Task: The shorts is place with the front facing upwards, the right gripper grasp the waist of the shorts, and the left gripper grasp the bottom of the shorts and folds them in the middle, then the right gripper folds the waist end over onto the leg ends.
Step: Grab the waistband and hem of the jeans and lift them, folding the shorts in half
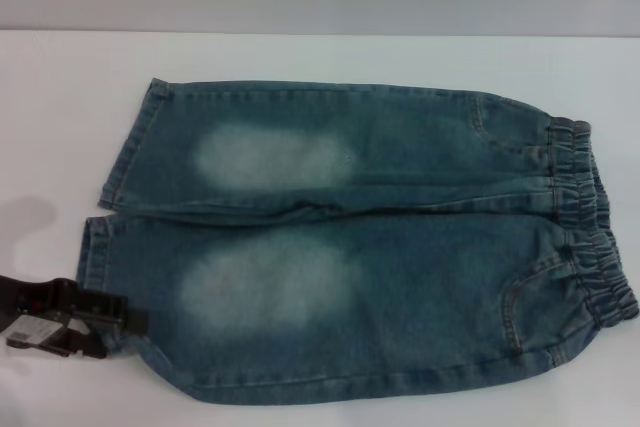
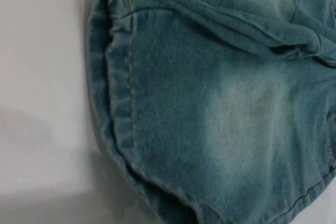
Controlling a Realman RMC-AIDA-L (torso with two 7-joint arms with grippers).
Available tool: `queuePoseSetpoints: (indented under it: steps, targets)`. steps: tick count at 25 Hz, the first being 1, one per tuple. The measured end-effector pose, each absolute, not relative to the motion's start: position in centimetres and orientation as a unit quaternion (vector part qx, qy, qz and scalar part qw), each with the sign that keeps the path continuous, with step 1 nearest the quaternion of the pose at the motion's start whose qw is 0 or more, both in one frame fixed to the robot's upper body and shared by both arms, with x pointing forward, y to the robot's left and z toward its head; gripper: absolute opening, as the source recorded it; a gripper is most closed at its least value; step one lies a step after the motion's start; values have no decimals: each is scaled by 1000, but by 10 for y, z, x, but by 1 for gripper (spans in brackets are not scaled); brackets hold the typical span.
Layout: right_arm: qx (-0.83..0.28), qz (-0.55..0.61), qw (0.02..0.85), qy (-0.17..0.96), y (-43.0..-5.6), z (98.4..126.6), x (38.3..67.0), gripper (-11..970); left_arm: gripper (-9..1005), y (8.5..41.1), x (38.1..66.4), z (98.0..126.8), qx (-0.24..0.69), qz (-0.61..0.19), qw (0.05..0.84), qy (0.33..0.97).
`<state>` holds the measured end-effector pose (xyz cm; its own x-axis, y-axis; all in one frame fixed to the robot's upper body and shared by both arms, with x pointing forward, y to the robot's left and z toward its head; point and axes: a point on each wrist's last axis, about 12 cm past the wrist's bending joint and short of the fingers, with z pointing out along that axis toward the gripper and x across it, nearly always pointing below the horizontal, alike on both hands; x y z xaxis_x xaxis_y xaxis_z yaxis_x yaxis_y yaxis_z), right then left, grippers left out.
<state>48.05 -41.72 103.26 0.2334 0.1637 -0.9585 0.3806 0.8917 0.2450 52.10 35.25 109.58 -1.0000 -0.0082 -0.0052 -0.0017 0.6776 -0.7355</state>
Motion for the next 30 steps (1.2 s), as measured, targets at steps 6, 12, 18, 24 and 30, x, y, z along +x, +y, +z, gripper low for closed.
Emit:
queuePoseSetpoints:
  steps: [6,12,18,24,30]
  targets:
    - [222,-71,753,616,-417,1032,480,610,844,351,528,1098,2,-394,13,919]
    - [221,-69,753,616,-415,1032,482,610,844,347,534,1099,9,-388,21,921]
    - [221,-70,753,617,-415,1032,481,609,844,355,533,1102,8,-378,19,926]
    - [216,-67,756,615,-414,1033,483,609,844,363,533,1105,5,-366,17,930]
    - [214,-65,756,615,-413,1033,484,610,844,365,529,1102,6,-356,1,934]
